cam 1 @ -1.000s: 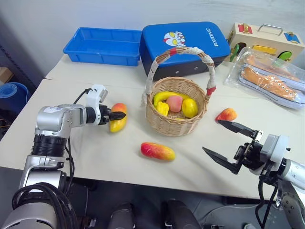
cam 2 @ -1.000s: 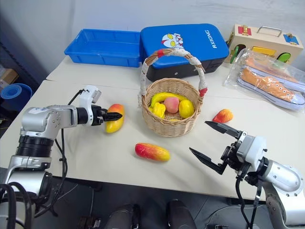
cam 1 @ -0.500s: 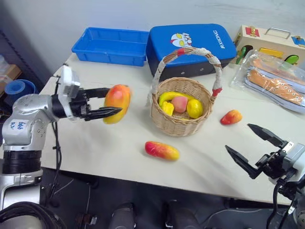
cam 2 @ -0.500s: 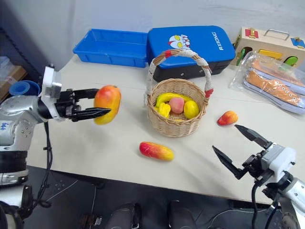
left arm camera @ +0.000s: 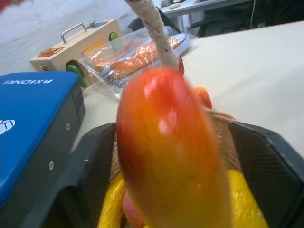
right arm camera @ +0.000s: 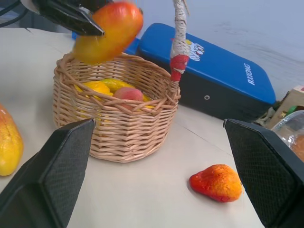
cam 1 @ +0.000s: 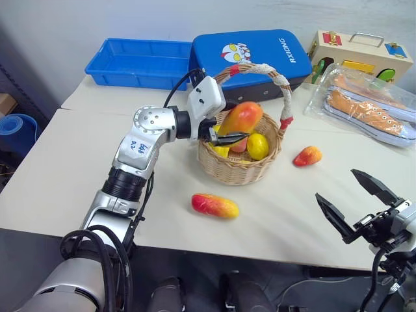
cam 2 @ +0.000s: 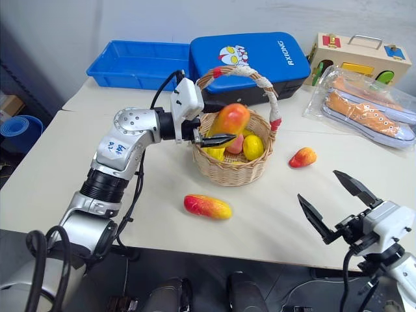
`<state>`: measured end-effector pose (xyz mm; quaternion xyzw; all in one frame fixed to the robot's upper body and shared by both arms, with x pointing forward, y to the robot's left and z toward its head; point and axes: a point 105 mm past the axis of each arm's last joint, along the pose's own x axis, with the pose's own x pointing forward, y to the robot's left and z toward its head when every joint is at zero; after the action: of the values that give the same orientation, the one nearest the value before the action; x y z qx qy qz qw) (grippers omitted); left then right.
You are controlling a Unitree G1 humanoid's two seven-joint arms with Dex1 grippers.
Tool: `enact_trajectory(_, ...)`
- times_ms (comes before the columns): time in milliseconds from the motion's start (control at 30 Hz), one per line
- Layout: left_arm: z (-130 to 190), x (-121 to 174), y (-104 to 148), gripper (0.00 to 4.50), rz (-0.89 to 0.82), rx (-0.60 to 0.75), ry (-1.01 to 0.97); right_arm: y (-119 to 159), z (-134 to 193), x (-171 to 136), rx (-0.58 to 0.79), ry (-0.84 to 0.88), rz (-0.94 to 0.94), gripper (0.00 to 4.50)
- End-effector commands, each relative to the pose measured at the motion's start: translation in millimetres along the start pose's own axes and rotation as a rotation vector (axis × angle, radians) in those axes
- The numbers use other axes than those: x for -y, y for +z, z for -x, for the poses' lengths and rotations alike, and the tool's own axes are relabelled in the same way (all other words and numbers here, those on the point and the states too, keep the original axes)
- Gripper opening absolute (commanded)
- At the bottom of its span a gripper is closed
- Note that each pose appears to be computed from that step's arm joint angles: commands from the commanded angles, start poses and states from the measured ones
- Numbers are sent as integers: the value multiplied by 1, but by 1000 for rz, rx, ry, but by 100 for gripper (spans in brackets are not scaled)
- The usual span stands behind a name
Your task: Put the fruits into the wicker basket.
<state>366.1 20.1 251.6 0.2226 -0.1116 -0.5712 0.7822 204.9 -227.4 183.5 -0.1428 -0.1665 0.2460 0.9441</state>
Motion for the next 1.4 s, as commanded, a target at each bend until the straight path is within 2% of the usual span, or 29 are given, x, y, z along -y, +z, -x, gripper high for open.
enact_trajectory(33, 3, -2, 5, 448, -69, 39, 20, 12, -5, -5, 37, 6, 22, 450)
enact_trajectory(100, 10, -7, 6, 448, -66, 71, 48, 13, -7, -2, 45, -1, 21, 450)
enact_trajectory(200, 31, -13, 25, 448, -29, 221, 69, 14, -11, 0, 51, 7, 27, 450)
enact_trajectory(233, 52, -11, 32, 448, -2, 278, 33, 16, -12, 0, 53, 30, 27, 450)
enact_trajectory(300, 88, -7, 35, 448, -14, 292, -6, 19, -12, -2, 50, 82, 28, 450)
enact_trajectory(367, 119, -2, 21, 448, 3, 199, -46, 19, -10, -5, 31, 145, 31, 450)
enact_trajectory(633, 263, 20, -82, 448, 199, -377, -3, 16, 3, -43, -15, 527, 28, 450)
enact_trajectory(733, 284, 22, -99, 448, 203, -467, 34, 15, 7, -51, -12, 597, 31, 450)
enact_trajectory(767, 284, 22, -100, 448, 202, -472, 30, 13, 8, -49, -17, 597, 37, 450)
enact_trajectory(900, 238, 28, -81, 448, 169, -331, -84, 9, 6, -40, -36, 573, 41, 450)
enact_trajectory(967, 208, 40, -72, 448, 158, -288, -179, 10, 5, -41, -35, 577, 38, 450)
enact_trajectory(1067, 144, 56, -60, 448, 148, -220, -300, 10, 1, -42, -35, 583, 27, 450)
enact_trajectory(1167, 92, 69, -58, 448, 145, -212, -375, 11, -3, -42, -33, 584, 24, 450)
enact_trajectory(1333, 50, 87, -73, 448, 127, -276, -476, 10, -4, -42, -28, 579, 30, 450)
enact_trajectory(1400, 47, 94, -74, 407, 146, -279, -508, 10, -4, -42, -30, 569, 29, 450)
